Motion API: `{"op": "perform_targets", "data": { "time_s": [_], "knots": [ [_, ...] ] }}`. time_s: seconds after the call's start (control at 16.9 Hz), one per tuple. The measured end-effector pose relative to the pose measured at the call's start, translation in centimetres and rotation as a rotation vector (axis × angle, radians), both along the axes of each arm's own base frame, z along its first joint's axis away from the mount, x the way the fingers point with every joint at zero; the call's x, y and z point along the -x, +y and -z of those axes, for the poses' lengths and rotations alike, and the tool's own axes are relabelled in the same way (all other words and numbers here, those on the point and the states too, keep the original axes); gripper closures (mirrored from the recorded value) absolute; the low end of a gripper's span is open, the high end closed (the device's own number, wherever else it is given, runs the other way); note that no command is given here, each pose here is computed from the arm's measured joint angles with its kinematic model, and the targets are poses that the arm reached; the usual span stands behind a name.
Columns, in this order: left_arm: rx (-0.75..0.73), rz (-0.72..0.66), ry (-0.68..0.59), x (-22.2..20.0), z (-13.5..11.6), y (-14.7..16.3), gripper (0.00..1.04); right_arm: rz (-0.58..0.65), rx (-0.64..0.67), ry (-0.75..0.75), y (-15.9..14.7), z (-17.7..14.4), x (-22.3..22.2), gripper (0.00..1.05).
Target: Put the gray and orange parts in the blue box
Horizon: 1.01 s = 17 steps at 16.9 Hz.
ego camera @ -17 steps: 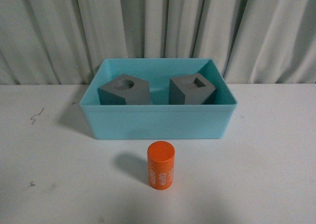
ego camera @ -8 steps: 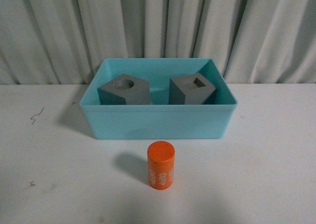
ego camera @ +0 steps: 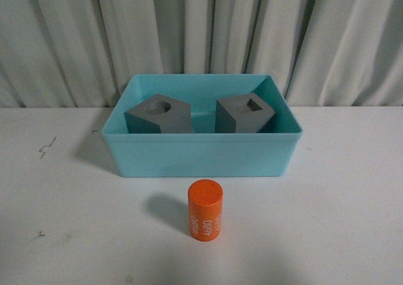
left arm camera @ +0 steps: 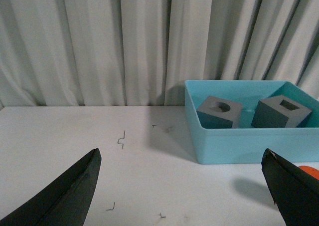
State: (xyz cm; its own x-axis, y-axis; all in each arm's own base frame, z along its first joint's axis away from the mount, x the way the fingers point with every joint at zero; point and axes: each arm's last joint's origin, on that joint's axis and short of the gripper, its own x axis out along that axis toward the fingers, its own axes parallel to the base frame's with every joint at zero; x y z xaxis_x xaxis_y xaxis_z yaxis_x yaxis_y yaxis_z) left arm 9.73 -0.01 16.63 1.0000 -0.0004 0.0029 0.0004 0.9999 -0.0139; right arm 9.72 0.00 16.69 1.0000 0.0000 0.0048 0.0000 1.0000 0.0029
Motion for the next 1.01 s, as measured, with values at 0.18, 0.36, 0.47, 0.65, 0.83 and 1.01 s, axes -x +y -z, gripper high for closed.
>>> {"op": "perform_targets", "data": {
  "time_s": [0.18,0.36,0.47,0.65,0.83,1.01],
  "knots": [
    [0.000,0.000,0.000,0.0,0.0,0.0,0.07,0.000,0.000,0.000,0.0,0.0,0.0,0.06],
    [0.000,0.000,0.001,0.0,0.0,0.0,0.07,0.091,-0.042,0.225,-0.2,0.2,0.0,0.06],
    [0.000,0.001,-0.002,0.0,0.0,0.0,0.07,0.212,-0.088,0.454,-1.7,-0.5,-1.4,0.06],
    [0.000,0.000,0.000,0.0,0.0,0.0,0.07,0.142,-0.054,0.431,-4.9,-3.2,-5.1,0.06],
    [0.000,0.000,0.000,0.0,0.0,0.0,0.07,-0.142,0.077,0.472,-5.5,-4.1,-9.5,0.06],
    [0.000,0.000,0.000,0.0,0.0,0.0,0.07,-0.808,0.347,0.631,1.5,-0.4,-17.4,0.06]
  ]
}}
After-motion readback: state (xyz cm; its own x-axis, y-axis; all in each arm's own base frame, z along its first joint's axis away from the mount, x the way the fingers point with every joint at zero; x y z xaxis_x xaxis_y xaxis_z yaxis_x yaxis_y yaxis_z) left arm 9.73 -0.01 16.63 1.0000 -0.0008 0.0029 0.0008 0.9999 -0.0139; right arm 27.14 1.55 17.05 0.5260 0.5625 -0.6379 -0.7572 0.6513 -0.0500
